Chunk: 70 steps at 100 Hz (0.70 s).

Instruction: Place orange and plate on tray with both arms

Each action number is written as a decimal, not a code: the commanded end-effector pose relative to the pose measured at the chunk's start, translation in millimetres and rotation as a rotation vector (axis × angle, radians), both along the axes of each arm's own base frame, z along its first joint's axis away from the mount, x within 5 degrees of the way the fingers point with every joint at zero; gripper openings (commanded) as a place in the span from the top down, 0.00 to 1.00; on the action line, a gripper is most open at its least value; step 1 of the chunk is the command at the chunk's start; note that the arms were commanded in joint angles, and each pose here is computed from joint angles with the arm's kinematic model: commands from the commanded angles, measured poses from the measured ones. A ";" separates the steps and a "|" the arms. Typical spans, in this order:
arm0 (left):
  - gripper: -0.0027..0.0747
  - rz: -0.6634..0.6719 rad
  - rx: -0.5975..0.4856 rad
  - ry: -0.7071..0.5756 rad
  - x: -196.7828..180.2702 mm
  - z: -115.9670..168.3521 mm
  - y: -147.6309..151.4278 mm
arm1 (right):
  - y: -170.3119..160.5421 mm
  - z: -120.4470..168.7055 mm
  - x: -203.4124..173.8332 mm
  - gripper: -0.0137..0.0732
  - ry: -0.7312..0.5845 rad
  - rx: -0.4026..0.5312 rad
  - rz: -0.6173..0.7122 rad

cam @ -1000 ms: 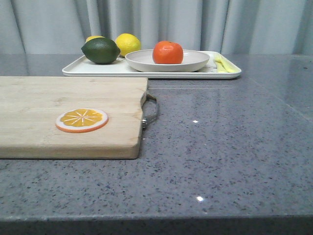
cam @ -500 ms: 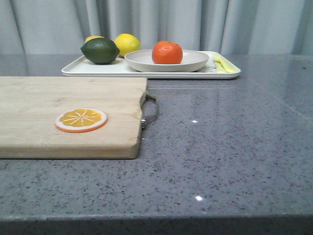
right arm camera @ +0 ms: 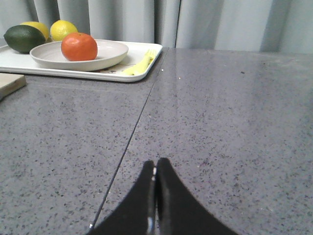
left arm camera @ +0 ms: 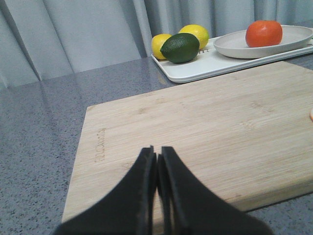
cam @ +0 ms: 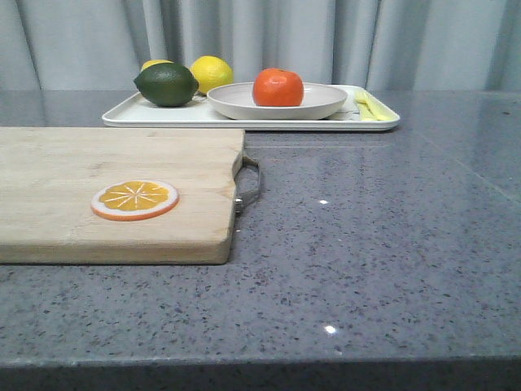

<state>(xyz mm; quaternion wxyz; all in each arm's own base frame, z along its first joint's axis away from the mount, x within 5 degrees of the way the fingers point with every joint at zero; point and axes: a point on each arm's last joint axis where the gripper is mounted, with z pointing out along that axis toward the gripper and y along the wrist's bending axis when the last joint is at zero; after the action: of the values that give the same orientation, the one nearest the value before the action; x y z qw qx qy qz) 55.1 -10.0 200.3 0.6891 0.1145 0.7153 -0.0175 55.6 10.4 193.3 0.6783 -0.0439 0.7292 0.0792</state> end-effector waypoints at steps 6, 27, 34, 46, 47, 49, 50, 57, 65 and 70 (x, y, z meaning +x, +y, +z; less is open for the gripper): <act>0.99 0.000 -0.030 -0.095 -2.3 6.2 0.3 | -1.3 9.3 -1.3 0.92 -0.114 0.002 -0.013; 0.99 0.000 -0.030 -0.095 -2.3 6.2 0.3 | -1.6 10.1 -1.3 0.92 -0.131 -0.042 -0.016; 0.99 0.000 -0.030 -0.095 -2.3 6.2 0.3 | -1.6 9.9 -1.3 0.92 -0.129 -0.042 -0.015; 0.99 0.000 -0.030 -0.095 -2.3 6.2 0.3 | -1.5 9.8 -1.3 0.92 -0.128 -0.043 -0.015; 0.99 0.000 -0.030 -0.095 -2.3 6.2 0.3 | -1.5 9.8 -1.3 0.92 -0.128 -0.043 -0.015; 0.99 0.000 -0.030 -0.095 -2.3 6.2 0.3 | -1.5 9.8 -1.3 0.92 -0.128 -0.043 -0.015; 0.99 0.000 -0.030 -0.095 -2.3 6.2 0.3 | -1.5 9.8 -1.3 0.92 -0.128 -0.043 -0.015; 0.99 0.000 -0.030 -0.095 -2.3 6.2 0.3 | -1.5 9.7 -1.3 0.92 -0.126 -0.043 -0.015; 0.99 0.000 -0.030 -0.095 -2.3 6.2 0.3 | -1.5 9.6 -1.3 0.92 -0.125 -0.043 -0.015; 0.99 0.000 -0.030 -0.095 -2.3 6.2 0.3 | -1.5 9.6 -1.3 0.92 -0.125 -0.043 -0.015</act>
<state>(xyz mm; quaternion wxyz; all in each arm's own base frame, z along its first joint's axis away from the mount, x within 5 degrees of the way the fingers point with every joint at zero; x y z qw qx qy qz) 55.1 -10.0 200.7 0.6895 0.1145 0.7149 -0.0175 55.9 9.8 192.8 0.6832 -0.0569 0.7253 0.0625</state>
